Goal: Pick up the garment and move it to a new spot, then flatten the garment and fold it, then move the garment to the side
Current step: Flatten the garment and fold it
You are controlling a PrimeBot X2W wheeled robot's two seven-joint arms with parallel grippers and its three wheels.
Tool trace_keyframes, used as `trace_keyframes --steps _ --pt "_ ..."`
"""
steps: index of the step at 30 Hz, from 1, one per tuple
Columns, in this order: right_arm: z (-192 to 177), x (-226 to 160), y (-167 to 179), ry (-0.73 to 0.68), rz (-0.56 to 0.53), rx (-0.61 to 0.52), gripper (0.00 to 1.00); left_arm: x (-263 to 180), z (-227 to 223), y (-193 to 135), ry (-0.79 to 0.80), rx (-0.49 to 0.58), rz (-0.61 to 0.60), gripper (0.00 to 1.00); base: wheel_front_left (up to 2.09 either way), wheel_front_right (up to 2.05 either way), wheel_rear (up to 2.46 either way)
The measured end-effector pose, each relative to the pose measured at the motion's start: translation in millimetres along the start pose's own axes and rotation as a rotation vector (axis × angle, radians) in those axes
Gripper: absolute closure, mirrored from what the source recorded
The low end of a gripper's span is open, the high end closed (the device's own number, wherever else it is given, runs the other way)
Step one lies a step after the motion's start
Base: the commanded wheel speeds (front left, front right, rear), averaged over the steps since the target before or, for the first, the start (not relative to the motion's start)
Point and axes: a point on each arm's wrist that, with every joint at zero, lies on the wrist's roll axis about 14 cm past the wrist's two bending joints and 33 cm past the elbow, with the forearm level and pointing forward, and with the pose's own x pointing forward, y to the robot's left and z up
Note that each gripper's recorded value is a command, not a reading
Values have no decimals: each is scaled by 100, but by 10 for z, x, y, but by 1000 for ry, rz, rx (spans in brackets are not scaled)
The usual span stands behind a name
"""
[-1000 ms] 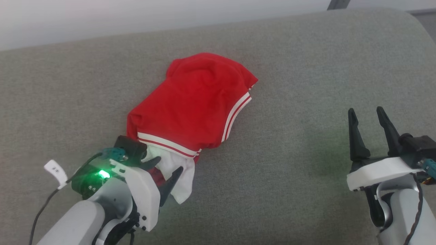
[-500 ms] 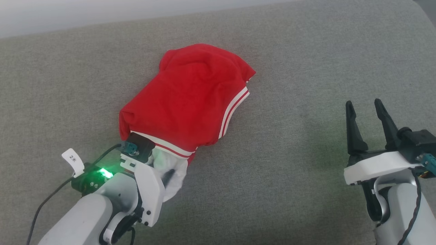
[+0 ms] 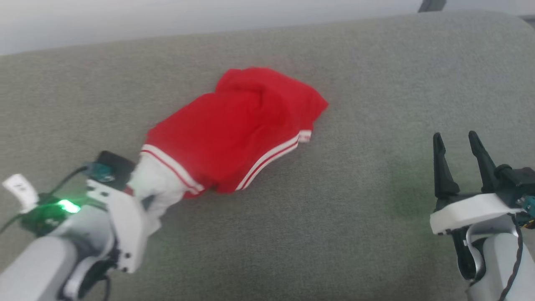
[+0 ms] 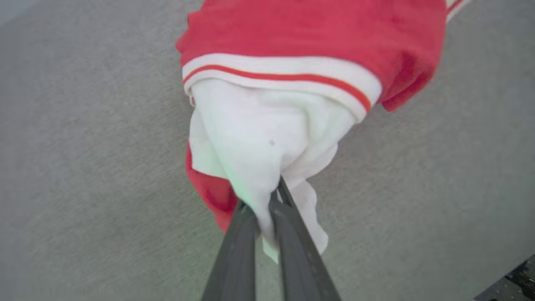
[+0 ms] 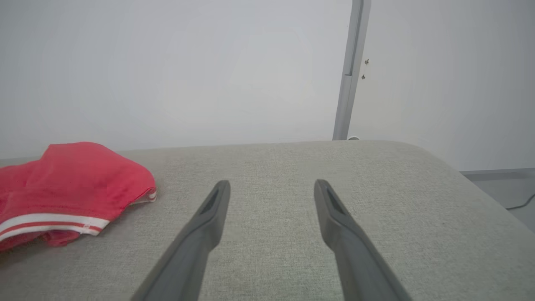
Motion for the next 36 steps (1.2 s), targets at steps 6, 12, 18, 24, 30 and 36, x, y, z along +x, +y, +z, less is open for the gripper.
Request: trace_keyframes --steps 6,12,18,24,30,36 --pt "15 -12 98 -3 30 4 0 -365 -113 494 14 -28 152 100 0 0 0" --pt "37 -15 253 -8 73 11 0 -687 -444 903 75 -95 265 100 0 0 0" --pt "43 -14 338 -9 97 14 0 -688 -812 987 140 -191 270 100 0 0 0" --pt "-9 -4 364 7 106 18 0 -480 -1086 908 206 -264 234 100 0 0 0" --pt "-49 33 394 19 118 13 0 -294 -1108 907 211 -312 225 22 0 0 0" --pt "-33 80 453 19 142 6 0 -331 -903 1019 110 -349 262 0 0 0 0"
